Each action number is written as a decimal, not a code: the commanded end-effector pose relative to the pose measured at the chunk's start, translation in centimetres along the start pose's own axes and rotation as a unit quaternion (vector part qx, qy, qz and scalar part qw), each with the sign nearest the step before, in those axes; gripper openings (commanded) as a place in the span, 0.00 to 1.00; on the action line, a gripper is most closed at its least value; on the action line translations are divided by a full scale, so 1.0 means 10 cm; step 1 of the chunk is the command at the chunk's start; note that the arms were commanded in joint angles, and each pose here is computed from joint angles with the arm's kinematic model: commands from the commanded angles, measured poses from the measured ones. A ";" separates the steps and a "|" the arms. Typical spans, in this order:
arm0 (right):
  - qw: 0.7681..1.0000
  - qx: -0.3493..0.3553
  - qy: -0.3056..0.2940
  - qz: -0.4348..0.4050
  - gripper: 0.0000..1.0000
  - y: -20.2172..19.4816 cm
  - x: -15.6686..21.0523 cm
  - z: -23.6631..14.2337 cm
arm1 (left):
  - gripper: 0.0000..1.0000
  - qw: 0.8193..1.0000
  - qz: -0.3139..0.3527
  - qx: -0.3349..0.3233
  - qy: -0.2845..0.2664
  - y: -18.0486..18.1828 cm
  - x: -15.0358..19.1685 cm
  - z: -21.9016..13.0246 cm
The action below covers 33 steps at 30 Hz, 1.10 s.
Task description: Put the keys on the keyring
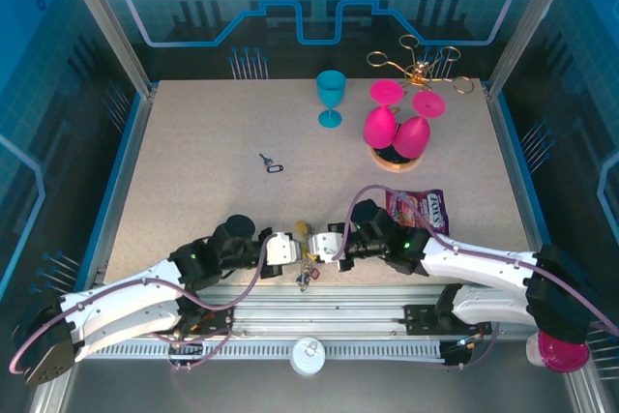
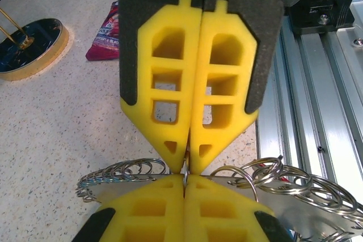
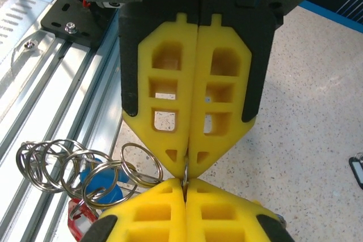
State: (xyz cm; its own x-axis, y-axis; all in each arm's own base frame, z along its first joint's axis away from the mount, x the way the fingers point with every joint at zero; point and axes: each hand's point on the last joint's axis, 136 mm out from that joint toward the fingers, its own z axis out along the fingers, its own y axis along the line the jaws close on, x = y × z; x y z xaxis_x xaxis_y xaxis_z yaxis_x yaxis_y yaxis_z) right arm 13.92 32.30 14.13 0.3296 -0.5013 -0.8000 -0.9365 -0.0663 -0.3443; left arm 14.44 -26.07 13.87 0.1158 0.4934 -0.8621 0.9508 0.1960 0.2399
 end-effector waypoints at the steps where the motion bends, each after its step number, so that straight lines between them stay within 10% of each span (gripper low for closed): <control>1: 1.000 -0.012 -0.023 -0.003 0.00 0.04 -0.11 0.03 | 0.00 0.999 0.016 0.001 -0.038 0.00 -0.16 -0.01; 20: 1.000 0.000 -0.018 0.014 0.00 0.00 -0.07 -0.05 | 0.21 1.000 0.003 -0.016 0.027 0.04 0.10 0.00; 33: 0.999 -0.003 -0.032 0.022 0.00 0.00 -0.11 -0.04 | 0.04 1.000 0.007 -0.020 -0.002 0.05 0.01 0.01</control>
State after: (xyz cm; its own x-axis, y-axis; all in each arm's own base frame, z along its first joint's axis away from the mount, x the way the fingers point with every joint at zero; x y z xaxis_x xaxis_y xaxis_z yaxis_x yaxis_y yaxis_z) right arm 14.09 32.12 14.40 0.2976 -0.4919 -0.8182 -0.9460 -0.0366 -0.3221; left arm 14.96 -25.43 12.99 0.0956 0.5292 -0.8431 0.9407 0.2289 0.2503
